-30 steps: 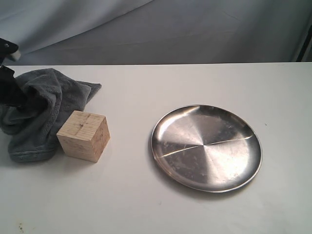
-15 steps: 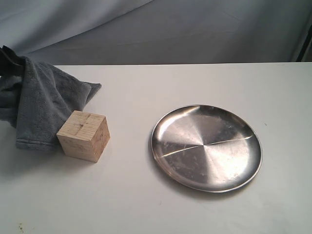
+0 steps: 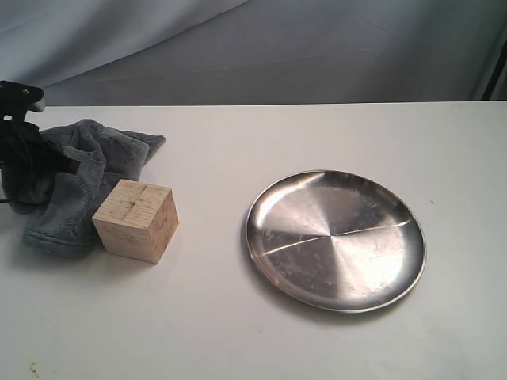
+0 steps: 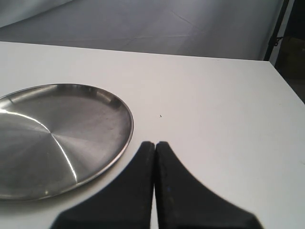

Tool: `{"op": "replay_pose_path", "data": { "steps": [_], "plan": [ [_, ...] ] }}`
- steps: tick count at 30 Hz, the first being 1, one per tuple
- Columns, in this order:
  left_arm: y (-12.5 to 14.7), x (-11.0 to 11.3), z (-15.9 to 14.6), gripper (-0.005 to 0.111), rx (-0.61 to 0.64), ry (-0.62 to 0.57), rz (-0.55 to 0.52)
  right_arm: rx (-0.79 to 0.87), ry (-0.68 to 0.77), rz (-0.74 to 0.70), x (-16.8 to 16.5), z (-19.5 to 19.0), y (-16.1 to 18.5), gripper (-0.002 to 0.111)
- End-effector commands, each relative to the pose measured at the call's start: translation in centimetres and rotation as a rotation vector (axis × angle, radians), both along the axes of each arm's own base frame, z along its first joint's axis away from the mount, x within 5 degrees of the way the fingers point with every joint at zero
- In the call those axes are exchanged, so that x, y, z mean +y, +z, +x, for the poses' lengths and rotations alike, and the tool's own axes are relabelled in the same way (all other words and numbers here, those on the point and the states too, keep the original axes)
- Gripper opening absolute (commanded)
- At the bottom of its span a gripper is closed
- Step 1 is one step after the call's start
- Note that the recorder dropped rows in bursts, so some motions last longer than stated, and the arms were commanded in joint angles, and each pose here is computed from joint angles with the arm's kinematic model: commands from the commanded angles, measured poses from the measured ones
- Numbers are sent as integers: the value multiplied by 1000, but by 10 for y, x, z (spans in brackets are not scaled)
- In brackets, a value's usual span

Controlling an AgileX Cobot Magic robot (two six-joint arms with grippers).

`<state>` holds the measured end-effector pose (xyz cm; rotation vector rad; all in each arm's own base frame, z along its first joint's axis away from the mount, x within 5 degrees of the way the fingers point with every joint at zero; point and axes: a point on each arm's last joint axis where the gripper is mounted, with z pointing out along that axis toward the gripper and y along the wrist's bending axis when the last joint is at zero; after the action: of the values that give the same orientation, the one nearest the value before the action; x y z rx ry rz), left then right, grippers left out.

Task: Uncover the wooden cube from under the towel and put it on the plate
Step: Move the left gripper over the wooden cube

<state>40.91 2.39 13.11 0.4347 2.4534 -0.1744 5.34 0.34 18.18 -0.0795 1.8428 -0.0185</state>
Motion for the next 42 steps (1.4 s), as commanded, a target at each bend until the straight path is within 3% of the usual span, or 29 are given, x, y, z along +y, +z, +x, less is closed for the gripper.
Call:
{"op": "replay_pose_path", "data": {
  "steps": [1,5,9,15,17,20,24,26,35,42],
  "plan": [
    [-20,-35,2,1,24,-128,-56,-13,2,-3,0,0,0,0],
    [-29,-74,-1,1,20,-261,-35,-13,2,-3,0,0,0,0],
    [-27,-93,-1,1,8,-323,-28,-13,2,-3,0,0,0,0],
    [-25,-91,2,1,-12,-276,-12,-13,2,-3,0,0,0,0],
    [-25,-85,3,7,-11,-262,-13,-13,2,-3,0,0,0,0],
    [-22,-79,4,25,-15,-221,-19,-13,2,-3,0,0,0,0],
    [-9,-79,4,69,-32,-193,-46,-13,2,-3,0,0,0,0],
    [5,-80,3,83,-56,-203,-60,-13,2,-3,0,0,0,0],
    [67,-84,-14,80,-145,-347,-16,-13,2,-3,0,0,0,0],
    [69,-75,-18,80,-93,-304,78,-13,2,-3,0,0,0,0]
  ]
}}
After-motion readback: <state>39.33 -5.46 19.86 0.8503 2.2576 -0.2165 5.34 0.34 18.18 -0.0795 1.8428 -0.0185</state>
